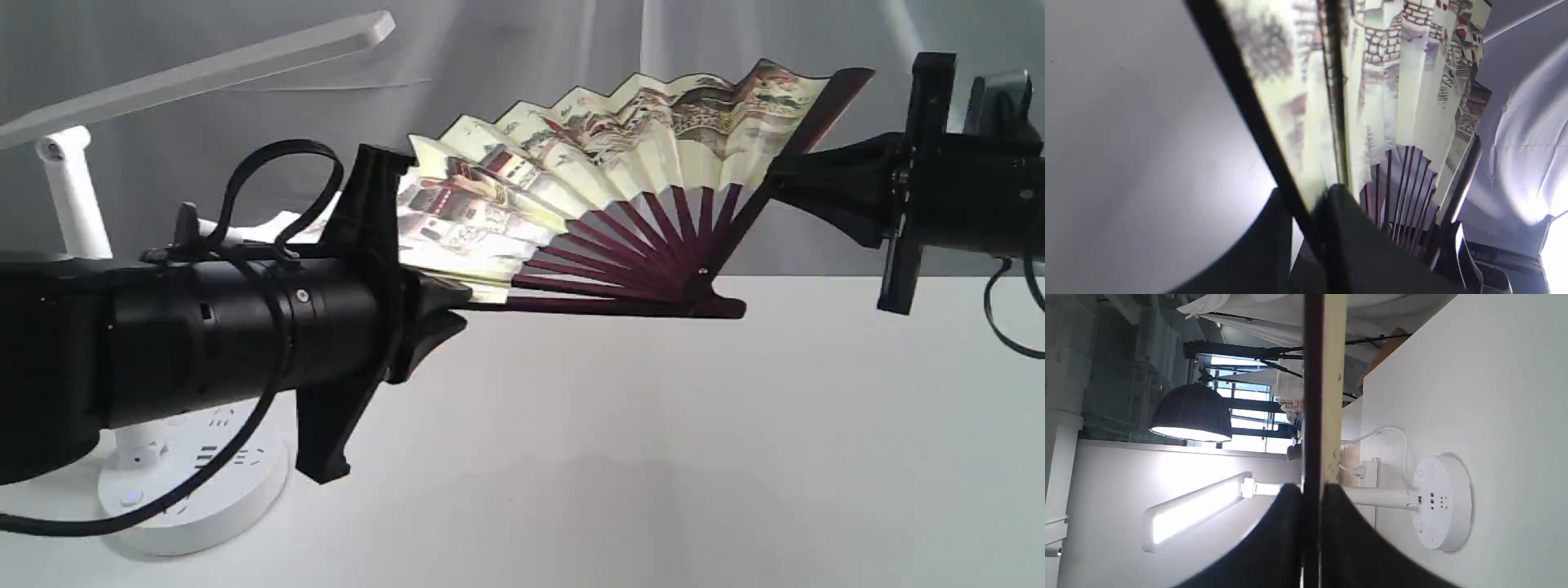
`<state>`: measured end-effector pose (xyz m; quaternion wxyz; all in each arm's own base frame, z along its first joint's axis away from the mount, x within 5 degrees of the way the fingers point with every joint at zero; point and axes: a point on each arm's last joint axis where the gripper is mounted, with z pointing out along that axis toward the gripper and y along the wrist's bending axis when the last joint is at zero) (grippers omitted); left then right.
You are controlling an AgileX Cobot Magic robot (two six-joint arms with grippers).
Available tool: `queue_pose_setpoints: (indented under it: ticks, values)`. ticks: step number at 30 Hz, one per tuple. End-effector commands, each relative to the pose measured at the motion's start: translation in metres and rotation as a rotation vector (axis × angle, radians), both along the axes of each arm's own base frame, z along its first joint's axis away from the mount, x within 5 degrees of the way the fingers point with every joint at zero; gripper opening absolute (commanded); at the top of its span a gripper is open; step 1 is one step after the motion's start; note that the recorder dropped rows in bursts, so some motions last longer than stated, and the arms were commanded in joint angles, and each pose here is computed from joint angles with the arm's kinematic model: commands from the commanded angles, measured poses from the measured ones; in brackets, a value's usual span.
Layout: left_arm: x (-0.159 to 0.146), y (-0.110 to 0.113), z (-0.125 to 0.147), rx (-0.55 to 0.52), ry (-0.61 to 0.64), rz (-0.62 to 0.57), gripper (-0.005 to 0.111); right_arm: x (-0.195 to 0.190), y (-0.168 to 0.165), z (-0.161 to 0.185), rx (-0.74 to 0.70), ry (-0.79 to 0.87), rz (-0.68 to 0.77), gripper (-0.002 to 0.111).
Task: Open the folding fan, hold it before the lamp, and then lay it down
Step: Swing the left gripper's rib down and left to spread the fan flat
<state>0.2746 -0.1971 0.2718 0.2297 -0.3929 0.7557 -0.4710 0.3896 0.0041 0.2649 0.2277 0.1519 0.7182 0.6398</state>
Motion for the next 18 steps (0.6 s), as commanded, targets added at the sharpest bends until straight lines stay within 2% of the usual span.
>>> queue_pose_setpoints:
  ticks: [1,12,18]
  values:
    - [-0.006,0.002,-0.005,0.066,-0.025,-0.027,0.0,0.002,-0.005,0.011,0.03,-0.049,-0.056,0.0]
    - [-0.014,0.001,-0.015,0.111,-0.015,-0.045,0.0,0.002,-0.001,0.011,0.026,-0.055,-0.045,0.0]
    - [-0.015,0.004,-0.008,0.116,-0.041,-0.037,0.0,0.002,-0.001,0.011,0.025,-0.057,-0.045,0.0]
